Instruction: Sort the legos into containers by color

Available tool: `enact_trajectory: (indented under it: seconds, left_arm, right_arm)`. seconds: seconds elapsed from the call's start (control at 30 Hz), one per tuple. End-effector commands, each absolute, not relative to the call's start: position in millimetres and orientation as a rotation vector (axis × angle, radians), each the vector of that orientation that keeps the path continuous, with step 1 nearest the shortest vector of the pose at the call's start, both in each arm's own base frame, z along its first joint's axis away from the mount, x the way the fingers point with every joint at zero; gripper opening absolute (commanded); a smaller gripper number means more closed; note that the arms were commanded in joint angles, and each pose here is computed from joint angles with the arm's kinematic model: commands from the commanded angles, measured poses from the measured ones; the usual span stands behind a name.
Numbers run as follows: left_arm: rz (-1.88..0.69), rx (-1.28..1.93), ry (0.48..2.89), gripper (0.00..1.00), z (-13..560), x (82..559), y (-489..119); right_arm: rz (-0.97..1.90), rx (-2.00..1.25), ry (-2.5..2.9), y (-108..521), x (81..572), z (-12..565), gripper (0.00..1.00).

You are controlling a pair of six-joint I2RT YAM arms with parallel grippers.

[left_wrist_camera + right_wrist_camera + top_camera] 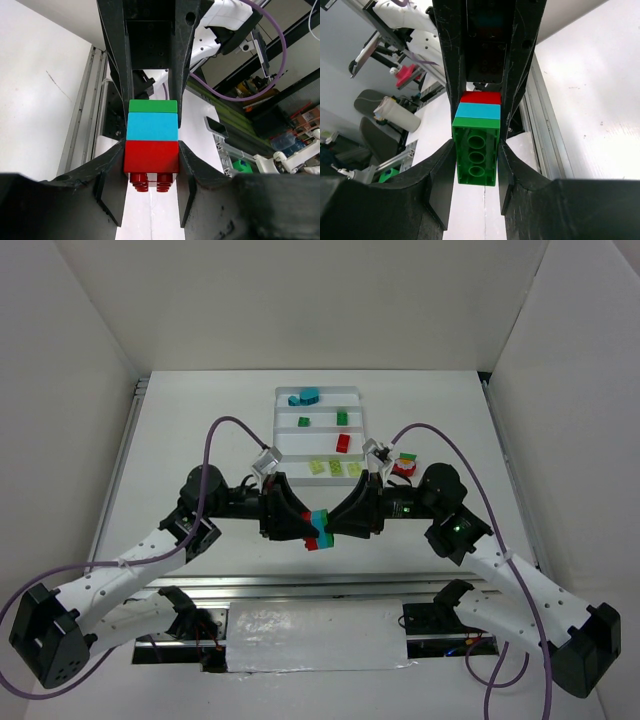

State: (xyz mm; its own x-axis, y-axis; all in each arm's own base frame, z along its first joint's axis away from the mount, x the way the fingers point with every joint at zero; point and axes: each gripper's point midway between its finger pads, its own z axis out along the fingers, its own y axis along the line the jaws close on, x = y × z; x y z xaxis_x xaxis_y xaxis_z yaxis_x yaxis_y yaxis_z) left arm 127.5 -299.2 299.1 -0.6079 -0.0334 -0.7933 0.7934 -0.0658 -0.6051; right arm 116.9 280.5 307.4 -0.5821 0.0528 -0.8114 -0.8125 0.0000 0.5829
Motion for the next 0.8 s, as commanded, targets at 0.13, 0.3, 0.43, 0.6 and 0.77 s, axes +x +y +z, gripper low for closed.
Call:
enact_trajectory:
  seconds: [0.13, 0.3, 0.43, 0.6, 0.77]
  left_arm:
    - [-1.71, 0.819, 1.522, 0.43, 319, 134, -303]
    - [-1.707, 0.821, 1.529, 0.07, 318, 135, -304]
    - [-1.709, 0.825, 1.519, 0.0, 319, 134, -304]
    - [-1.679, 0.848, 1.516, 0.0, 315, 131, -300]
    - [-1.634, 0.837, 1.526, 0.0, 312, 129, -294]
  right_arm:
    - [1.631, -0.79, 1.573, 286, 120, 315, 0.0]
    - [1.609, -0.762, 1.581, 287, 125, 314, 0.0]
    - [1.586, -0.787, 1.597, 288, 128, 304, 0.0]
    - [1.572, -0.85, 1.549, 281, 122, 298, 0.0]
    - [1.586, -0.896, 1.504, 272, 118, 300, 0.0]
